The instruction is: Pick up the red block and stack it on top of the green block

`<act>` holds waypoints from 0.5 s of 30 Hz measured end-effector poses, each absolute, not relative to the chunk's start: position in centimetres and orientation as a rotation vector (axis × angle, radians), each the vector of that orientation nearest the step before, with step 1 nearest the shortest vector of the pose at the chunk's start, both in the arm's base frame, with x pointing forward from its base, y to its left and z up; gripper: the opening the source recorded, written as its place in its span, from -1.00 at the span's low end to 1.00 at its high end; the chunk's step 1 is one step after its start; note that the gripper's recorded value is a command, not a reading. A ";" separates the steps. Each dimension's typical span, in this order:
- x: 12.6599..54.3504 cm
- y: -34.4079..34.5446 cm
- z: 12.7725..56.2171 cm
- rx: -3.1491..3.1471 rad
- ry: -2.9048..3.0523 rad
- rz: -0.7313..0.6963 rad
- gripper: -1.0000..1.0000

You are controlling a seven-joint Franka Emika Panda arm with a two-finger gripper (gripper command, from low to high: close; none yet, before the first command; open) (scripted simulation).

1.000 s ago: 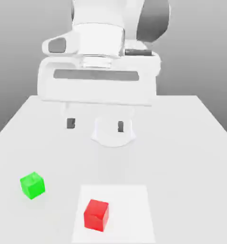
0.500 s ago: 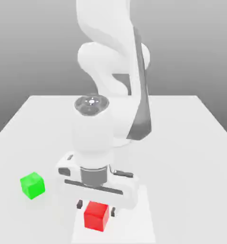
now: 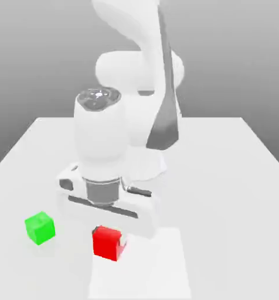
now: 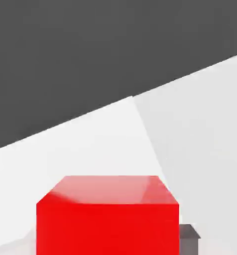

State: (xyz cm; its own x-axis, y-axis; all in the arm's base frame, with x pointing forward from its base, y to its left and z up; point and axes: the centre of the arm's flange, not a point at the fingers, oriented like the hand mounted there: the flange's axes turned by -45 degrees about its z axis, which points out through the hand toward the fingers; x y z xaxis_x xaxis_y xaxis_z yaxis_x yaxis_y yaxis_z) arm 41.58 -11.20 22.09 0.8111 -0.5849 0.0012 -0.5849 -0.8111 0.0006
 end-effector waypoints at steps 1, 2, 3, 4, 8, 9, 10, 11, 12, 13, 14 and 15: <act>40.8 -12.9 22.4 2.944 -1.094 0.001 -1.00; 40.0 -14.5 22.6 2.895 -1.216 0.001 -1.00; 39.1 -15.9 22.9 2.843 -1.334 0.001 -1.00; 38.2 -17.2 23.1 2.787 -1.448 0.002 -1.00; 34.2 -22.1 24.1 2.517 -1.880 0.002 -1.00; 33.2 -23.1 24.2 2.442 -1.976 0.002 -1.00; 32.1 -24.1 24.5 2.360 -2.073 0.001 -1.00; 31.7 -24.4 24.1 2.320 -2.119 0.002 -1.00; 31.6 -24.5 23.4 2.303 -2.137 0.002 -1.00; 31.5 -24.6 22.5 2.294 -2.147 0.002 -1.00; 31.5 -24.6 21.5 2.290 -2.151 0.002 -1.00; 31.6 -24.6 20.5 2.291 -2.150 0.002 -1.00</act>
State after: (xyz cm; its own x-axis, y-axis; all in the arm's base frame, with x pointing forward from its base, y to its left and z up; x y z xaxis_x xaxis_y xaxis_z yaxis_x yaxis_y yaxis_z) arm 31.57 -24.56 20.46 0.0633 -0.9980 0.0007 -0.9980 -0.0633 -0.0013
